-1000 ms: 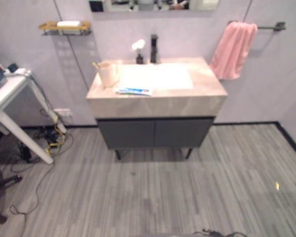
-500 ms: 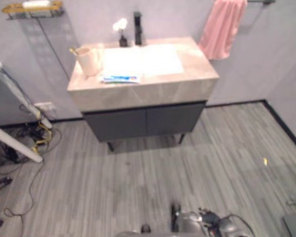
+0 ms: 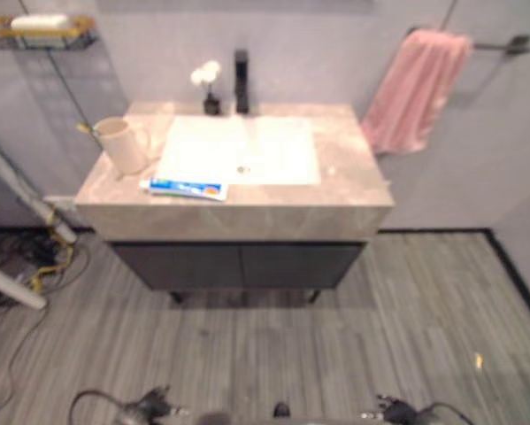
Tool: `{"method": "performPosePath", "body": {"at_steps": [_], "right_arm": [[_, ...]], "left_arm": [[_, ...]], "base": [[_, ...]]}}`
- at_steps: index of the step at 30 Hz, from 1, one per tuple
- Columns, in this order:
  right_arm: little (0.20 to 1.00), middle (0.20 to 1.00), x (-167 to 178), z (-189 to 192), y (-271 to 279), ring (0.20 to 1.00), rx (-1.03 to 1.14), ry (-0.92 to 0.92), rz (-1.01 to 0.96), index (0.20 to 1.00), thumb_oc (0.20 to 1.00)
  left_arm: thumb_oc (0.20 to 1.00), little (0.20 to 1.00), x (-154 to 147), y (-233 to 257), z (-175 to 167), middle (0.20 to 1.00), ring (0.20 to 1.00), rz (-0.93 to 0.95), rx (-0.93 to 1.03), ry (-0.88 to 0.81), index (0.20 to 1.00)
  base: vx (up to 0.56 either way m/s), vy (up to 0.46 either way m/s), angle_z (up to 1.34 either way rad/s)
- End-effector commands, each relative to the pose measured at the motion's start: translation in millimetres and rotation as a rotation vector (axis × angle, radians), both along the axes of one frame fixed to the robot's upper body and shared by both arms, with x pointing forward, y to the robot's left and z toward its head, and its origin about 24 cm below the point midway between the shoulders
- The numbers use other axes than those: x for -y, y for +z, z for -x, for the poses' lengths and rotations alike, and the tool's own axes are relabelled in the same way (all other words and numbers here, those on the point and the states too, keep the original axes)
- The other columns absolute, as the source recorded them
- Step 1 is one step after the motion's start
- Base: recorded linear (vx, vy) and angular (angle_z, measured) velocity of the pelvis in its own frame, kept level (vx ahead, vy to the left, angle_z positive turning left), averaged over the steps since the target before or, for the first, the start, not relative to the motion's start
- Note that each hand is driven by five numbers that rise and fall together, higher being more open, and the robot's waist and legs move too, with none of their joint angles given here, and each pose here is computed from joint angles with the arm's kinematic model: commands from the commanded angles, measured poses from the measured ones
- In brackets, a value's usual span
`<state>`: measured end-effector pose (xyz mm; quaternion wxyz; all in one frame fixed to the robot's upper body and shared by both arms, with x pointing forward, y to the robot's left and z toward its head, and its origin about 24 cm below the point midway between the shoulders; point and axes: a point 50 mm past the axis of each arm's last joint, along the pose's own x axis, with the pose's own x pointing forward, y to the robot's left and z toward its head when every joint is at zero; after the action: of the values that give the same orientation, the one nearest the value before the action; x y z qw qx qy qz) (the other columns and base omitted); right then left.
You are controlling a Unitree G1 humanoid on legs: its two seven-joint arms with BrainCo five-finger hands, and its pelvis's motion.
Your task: Put brush and paste in cup on sink, flatten towel.
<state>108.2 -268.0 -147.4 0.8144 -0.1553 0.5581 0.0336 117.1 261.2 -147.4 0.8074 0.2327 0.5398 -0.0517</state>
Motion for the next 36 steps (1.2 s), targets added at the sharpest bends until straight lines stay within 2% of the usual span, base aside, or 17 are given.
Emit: {"method": "performPosePath", "body": {"at_steps": [1,8,14,17,21,24,27,31,36], "right_arm": [[1.0,1.0,22,-7,10,1.0,0.049,-0.043,0.057,1.0,1.0],[1.0,1.0,22,-17,14,1.0,0.063,0.033,0.09,1.0,1.0],[1.0,1.0,0,-28,9,1.0,0.095,0.028,0.023,1.0,1.0],[1.0,1.0,-18,-45,12,1.0,0.145,0.164,0.002,1.0,1.0],[1.0,1.0,-23,-52,15,1.0,0.186,0.171,-0.012,1.0,1.0],[1.0,1.0,-35,-55,15,1.0,0.225,0.155,-0.071,1.0,1.0],[1.0,1.0,-40,-62,19,1.0,0.25,0.204,-0.072,1.0,1.0],[1.0,1.0,-36,-65,21,1.0,0.254,0.225,-0.047,1.0,1.0],[1.0,1.0,-29,-77,30,1.0,0.289,0.299,-0.011,1.0,1.0]], "left_arm": [[1.0,1.0,-10,6,-11,1.0,1.0,-0.073,0.01,-0.086,1.0],[1.0,1.0,-11,9,-16,1.0,1.0,-0.096,0.024,-0.134,1.0],[1.0,1.0,-20,8,0,1.0,1.0,-0.112,0.008,-0.103,1.0],[1.0,1.0,-27,8,8,1.0,1.0,-0.113,0.002,-0.076,1.0],[1.0,1.0,-27,7,14,1.0,1.0,-0.108,-0.009,-0.057,1.0],[1.0,1.0,-23,2,27,1.0,1.0,-0.09,-0.041,-0.034,1.0],[1.0,1.0,-19,1,23,1.0,1.0,-0.083,-0.032,-0.065,1.0],[1.0,1.0,-12,1,15,1.0,1.0,-0.073,-0.006,-0.096,1.0],[1.0,1.0,-14,2,21,1.0,1.0,-0.061,0.004,-0.096,1.0]], "base": [[0.14,0.125,0.29],[0.25,0.317,-0.01],[0.3,0.534,-0.38],[0.13,0.373,-0.29],[0.08,0.206,0.1],[0.15,0.108,-0.12],[0.11,-0.062,-0.13],[0.16,-0.184,0.13],[0.19,-0.27,0.38]]}}
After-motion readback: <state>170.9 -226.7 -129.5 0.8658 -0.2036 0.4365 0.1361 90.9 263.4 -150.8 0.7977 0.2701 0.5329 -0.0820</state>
